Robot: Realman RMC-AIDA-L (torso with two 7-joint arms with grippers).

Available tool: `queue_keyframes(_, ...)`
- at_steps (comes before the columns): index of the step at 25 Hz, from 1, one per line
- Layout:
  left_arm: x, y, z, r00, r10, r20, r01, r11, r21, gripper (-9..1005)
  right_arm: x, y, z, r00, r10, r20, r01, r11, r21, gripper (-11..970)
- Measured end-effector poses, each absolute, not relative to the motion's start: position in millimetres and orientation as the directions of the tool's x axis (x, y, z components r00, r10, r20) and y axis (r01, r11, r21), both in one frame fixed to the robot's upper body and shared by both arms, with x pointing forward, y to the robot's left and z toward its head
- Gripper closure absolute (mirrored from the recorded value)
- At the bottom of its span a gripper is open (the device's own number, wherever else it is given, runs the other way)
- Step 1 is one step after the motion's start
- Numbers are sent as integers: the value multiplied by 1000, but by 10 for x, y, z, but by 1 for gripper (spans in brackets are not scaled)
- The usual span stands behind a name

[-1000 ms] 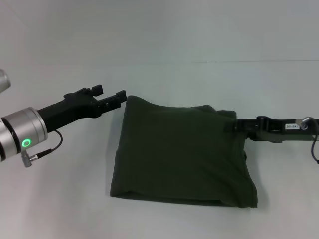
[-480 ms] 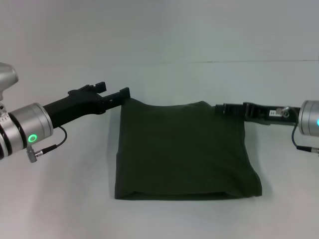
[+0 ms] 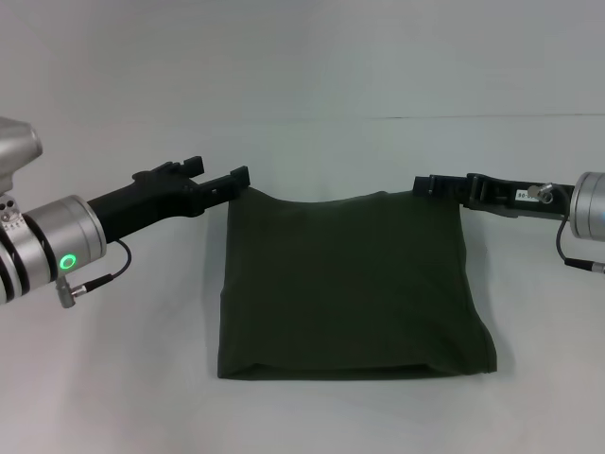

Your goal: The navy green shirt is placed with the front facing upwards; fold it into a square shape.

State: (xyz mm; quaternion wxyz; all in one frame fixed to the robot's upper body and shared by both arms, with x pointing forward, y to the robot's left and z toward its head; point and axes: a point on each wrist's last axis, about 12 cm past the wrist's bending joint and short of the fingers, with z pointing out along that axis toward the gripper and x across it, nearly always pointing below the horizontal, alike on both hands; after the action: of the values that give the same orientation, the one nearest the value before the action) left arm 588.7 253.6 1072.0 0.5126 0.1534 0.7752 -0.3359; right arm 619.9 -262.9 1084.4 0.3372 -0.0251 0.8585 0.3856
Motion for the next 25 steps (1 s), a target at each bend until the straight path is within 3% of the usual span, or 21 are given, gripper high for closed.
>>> queue_keyframes(16,5895,2510,10705,-438,-113,-892,575,727,-375,88,6312,-2869,10918,-698,210,-685,-295,788,541,357)
queue_keyframes(25,5894,2512,10671,-449,-127,-884,555,736,-388,88,6157,-2646,10994,-728,80,-681,-469,667,579,392)
